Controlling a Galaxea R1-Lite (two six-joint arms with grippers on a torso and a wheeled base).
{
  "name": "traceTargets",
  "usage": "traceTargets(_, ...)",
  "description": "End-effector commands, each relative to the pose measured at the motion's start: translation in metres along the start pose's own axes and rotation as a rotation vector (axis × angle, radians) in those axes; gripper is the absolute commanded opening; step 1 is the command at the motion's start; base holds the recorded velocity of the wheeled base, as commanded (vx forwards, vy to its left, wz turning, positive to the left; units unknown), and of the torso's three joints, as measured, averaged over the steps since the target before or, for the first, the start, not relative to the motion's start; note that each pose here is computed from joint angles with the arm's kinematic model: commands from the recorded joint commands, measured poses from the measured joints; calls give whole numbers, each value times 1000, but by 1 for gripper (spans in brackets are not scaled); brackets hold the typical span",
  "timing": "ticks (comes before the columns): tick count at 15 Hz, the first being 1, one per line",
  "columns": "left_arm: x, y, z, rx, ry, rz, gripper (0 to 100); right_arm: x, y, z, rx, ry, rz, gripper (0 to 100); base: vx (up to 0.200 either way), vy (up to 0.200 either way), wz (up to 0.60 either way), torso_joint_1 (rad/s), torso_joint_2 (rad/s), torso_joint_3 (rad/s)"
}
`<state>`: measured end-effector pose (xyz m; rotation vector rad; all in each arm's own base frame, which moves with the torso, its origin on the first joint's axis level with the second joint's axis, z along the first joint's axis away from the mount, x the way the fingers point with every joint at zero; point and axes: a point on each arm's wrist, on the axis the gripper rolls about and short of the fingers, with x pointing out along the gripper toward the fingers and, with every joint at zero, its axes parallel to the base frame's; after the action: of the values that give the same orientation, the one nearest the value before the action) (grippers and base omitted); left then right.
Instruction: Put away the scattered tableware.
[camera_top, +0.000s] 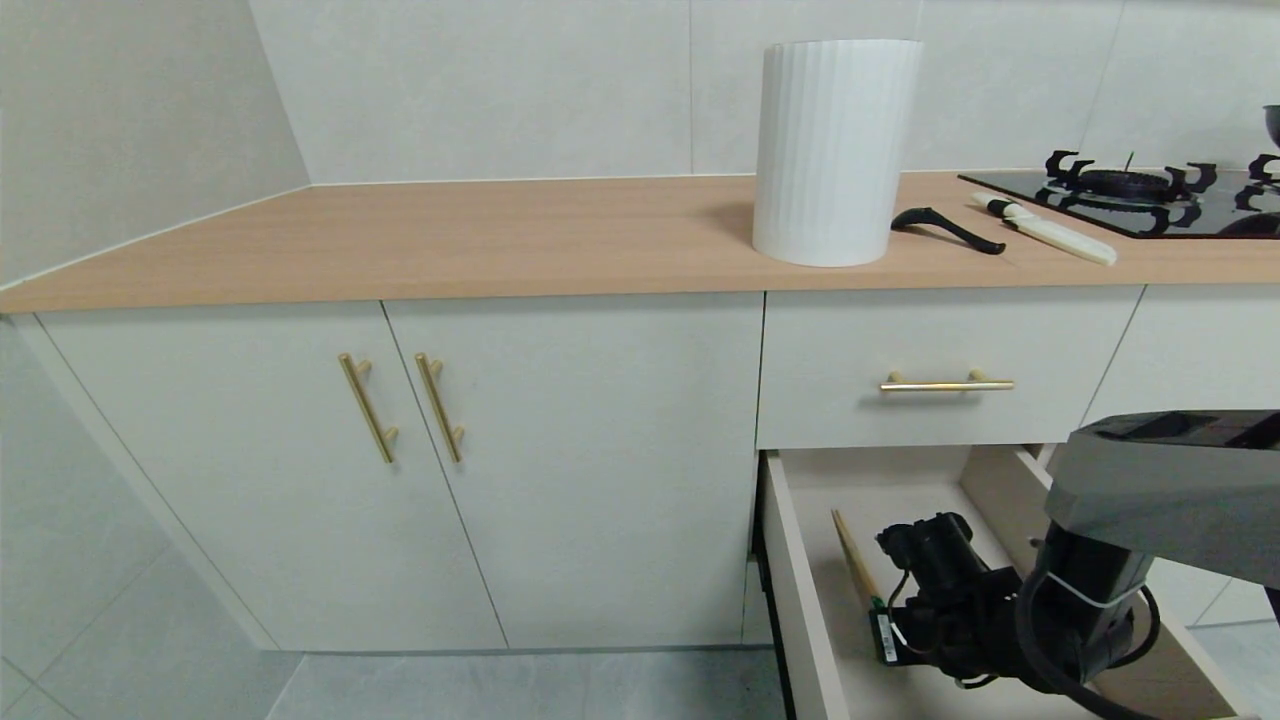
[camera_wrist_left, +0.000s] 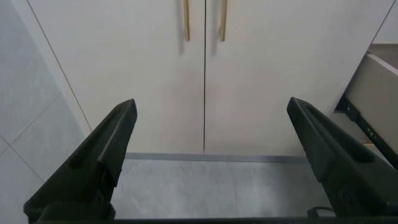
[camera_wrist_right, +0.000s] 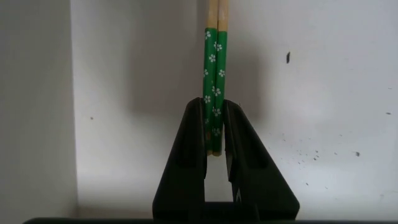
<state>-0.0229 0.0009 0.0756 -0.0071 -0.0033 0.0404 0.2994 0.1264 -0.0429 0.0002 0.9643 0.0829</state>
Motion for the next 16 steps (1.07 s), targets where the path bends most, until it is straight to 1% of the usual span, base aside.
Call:
traceTargets(1, 0, 0, 0, 1, 0, 1, 100, 4, 0, -4, -3, 15, -6, 0, 0, 0, 0, 0, 0, 0)
traceTargets(8, 0, 0, 0, -1, 2, 1, 100, 5, -1, -5, -4, 16, -18, 0, 0, 0, 0, 0, 0, 0)
traceTargets(9, 0, 0, 0, -1, 0, 1, 100, 5, -1, -5, -4, 16, -19, 100, 0, 0, 0, 0, 0, 0)
traceTargets(16, 0, 0, 0, -1, 0, 1, 100, 3, -1, -4, -4, 13, -19, 100, 0, 0, 0, 0, 0, 0)
